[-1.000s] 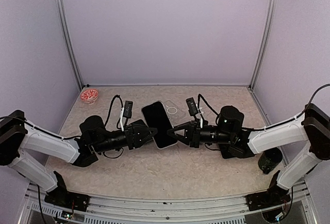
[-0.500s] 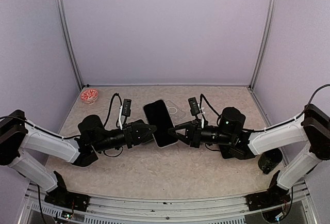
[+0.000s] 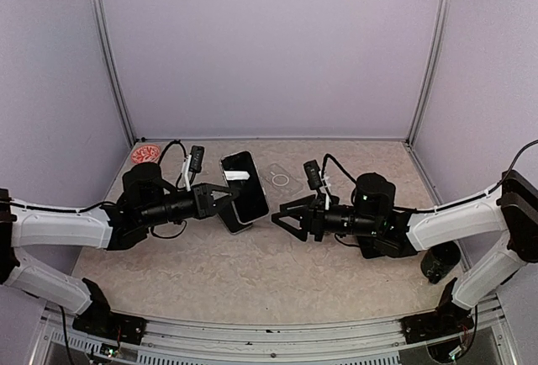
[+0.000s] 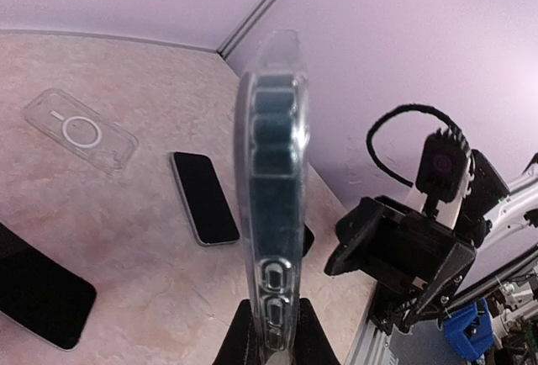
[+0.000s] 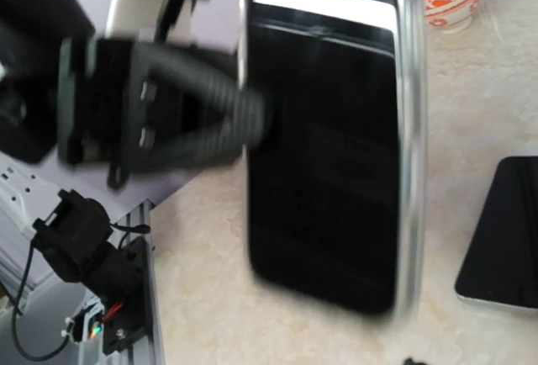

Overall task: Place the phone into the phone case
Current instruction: Pass from the right arm to the left, then place the phone with the phone case at the corner of the board.

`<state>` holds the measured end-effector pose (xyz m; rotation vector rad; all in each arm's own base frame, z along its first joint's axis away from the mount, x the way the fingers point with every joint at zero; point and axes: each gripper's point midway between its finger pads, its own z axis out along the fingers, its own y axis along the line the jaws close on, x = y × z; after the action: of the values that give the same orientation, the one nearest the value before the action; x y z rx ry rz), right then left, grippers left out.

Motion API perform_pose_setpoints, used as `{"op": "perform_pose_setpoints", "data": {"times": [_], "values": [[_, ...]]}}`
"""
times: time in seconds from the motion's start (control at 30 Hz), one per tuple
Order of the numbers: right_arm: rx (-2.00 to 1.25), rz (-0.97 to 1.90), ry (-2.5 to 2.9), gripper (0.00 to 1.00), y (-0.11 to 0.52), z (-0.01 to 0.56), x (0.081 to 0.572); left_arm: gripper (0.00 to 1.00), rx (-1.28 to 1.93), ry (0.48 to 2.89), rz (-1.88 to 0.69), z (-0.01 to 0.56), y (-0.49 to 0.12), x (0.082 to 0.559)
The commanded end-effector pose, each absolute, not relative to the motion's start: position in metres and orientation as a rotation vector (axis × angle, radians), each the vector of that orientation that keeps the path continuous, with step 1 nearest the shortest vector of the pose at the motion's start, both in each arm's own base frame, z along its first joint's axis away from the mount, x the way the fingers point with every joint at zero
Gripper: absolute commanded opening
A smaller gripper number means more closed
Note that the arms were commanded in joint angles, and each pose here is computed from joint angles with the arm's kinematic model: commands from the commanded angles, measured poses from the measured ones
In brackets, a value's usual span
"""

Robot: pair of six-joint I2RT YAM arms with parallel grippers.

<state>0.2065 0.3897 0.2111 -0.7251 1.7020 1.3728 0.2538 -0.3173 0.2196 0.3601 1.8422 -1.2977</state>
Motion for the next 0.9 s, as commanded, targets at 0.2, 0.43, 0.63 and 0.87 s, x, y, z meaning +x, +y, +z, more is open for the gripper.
{"op": "perform_pose_setpoints", "data": {"times": [0.2, 0.43, 0.63, 0.87], "values": [[-0.740, 1.275, 1.721, 0.68, 0.381, 0.211, 0.208, 0.00, 0.242, 2.020, -1.152, 0.232, -0.254, 0.323], [-0.755, 1.239, 1.716, 0.68, 0.371, 0.212, 0.204, 0.00, 0.189, 2.133, -1.068, 0.224, -0.222, 0.369], [-0.755, 1.222, 1.708, 0.69, 0.360, 0.211, 0.198, 0.00, 0.139, 2.267, -1.012, 0.204, -0.197, 0.408], [-0.755, 1.239, 1.697, 0.69, 0.353, 0.210, 0.191, 0.05, 0.096, 2.395, -0.979, 0.176, -0.177, 0.437]]}}
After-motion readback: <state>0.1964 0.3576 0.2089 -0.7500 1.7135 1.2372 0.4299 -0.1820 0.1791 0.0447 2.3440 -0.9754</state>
